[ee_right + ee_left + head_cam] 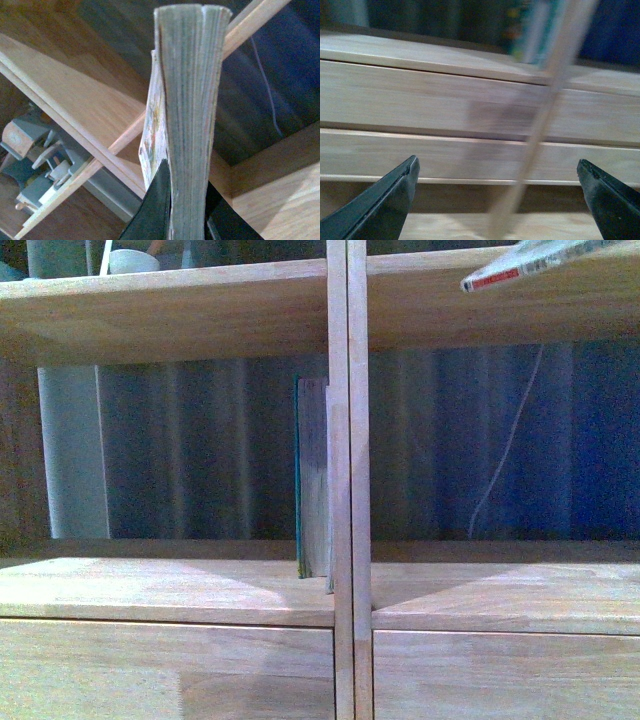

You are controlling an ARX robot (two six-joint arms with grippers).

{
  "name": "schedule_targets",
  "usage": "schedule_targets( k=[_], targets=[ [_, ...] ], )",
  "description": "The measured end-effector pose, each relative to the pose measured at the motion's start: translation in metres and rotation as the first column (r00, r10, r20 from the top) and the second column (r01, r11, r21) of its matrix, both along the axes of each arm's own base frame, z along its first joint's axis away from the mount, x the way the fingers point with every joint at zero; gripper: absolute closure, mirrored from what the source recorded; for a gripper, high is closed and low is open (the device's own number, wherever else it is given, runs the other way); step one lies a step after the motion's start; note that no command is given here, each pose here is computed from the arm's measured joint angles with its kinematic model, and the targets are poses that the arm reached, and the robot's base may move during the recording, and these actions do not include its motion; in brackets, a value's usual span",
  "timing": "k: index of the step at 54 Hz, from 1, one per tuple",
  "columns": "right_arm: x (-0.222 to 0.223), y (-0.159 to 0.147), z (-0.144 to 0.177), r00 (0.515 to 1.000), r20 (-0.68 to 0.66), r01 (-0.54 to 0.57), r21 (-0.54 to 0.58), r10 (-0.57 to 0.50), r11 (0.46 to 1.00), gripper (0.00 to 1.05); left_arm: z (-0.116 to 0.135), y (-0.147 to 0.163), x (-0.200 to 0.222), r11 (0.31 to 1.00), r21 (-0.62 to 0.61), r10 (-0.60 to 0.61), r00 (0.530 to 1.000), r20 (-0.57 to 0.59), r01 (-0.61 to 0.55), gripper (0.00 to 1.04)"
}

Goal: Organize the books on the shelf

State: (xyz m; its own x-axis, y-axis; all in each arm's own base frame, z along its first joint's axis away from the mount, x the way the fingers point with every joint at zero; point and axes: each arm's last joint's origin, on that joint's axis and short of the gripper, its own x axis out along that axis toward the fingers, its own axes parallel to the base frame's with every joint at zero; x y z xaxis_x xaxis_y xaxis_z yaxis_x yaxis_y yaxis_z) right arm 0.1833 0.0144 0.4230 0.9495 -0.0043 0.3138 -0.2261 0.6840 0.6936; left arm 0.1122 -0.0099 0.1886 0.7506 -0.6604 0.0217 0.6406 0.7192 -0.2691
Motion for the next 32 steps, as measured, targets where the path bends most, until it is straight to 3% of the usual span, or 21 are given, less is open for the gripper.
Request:
schedule_targets(
  k=[17,32],
  targets=[
    [0.010,0.001,0.005,1.000,0.005,-0.003,-0.007,0.003,1.000,0.97,0.059,-0.017,0.032,0.987,-0.096,-0.128,0.992,0.003,0.127,0.07],
    [0.018,0.005,0.004,1.000,0.001,-0.019,-0.008,0.019,1.000,0.97,0.101,-0.036,0.056,0.993,-0.077,-0.083,0.994,0.073,0.089,0.07]
  ],
)
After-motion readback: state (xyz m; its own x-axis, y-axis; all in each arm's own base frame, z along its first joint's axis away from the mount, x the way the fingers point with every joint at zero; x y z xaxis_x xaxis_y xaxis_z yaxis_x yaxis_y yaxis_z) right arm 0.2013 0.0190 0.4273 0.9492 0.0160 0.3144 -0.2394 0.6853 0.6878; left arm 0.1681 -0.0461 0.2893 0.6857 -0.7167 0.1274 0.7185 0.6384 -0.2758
